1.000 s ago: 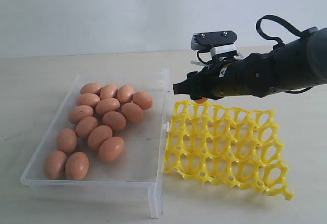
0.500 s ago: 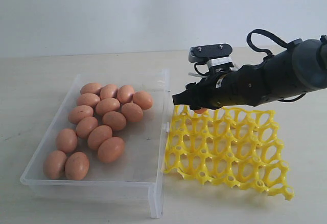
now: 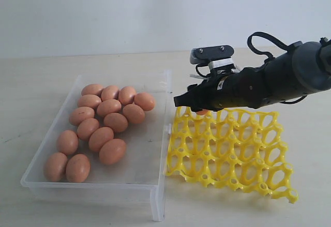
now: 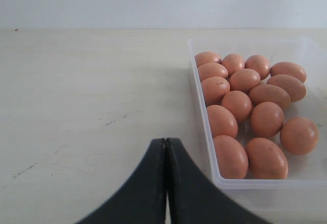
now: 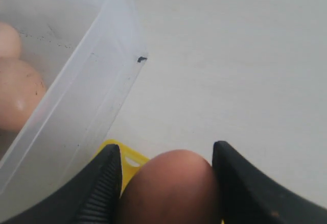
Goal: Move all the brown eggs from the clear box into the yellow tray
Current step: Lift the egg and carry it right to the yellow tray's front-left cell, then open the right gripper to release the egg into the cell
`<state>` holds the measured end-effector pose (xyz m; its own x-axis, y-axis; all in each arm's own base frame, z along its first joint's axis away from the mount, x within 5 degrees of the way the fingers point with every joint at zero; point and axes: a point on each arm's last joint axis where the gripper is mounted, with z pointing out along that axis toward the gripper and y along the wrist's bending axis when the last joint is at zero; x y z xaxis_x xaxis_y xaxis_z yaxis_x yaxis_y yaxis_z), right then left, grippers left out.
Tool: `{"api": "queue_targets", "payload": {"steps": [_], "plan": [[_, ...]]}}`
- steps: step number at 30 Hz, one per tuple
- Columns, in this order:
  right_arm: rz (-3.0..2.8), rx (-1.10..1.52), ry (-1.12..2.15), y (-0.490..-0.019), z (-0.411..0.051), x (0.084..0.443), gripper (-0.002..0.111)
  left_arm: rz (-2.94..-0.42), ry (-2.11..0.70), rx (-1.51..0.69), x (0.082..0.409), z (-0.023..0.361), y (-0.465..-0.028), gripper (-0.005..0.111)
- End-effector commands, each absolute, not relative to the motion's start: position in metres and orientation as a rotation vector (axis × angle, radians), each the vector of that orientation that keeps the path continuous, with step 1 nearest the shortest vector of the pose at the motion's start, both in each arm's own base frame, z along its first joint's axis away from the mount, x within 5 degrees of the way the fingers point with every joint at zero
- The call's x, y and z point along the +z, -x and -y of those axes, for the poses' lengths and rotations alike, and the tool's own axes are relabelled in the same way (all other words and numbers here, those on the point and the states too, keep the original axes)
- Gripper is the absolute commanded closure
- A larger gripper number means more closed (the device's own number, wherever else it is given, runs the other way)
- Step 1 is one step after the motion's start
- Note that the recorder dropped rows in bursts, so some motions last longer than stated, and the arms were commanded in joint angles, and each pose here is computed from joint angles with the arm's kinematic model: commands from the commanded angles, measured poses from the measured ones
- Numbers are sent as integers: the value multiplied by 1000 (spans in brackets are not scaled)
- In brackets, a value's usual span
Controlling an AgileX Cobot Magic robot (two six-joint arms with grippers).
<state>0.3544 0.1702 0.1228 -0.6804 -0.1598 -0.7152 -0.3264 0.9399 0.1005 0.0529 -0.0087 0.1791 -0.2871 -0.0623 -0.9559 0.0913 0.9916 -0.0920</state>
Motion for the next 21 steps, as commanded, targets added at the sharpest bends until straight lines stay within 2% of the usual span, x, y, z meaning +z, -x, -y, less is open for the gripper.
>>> {"api": "queue_targets", "payload": {"steps": [1, 8, 16, 18, 19, 21], "plan": [[-2303, 282, 343, -358, -170, 127, 49, -1842, -20, -149, 181, 9, -53, 107], [-2327, 275, 371, -354, -169, 135, 49, -1842, -20, -149, 181, 9, -53, 107], [-2287, 259, 400, -331, -147, 221, 53, -1842, -20, -149, 181, 9, -53, 107], [-2333, 305, 463, -312, -164, 231, 72, -1842, -20, -149, 181, 9, -53, 107], [-2361, 348, 585, -299, -183, 238, 92, -1842, -20, -149, 181, 9, -53, 107], [-2381, 385, 821, -284, -212, 246, 108, -1842, -20, -149, 181, 9, -53, 107]]}}
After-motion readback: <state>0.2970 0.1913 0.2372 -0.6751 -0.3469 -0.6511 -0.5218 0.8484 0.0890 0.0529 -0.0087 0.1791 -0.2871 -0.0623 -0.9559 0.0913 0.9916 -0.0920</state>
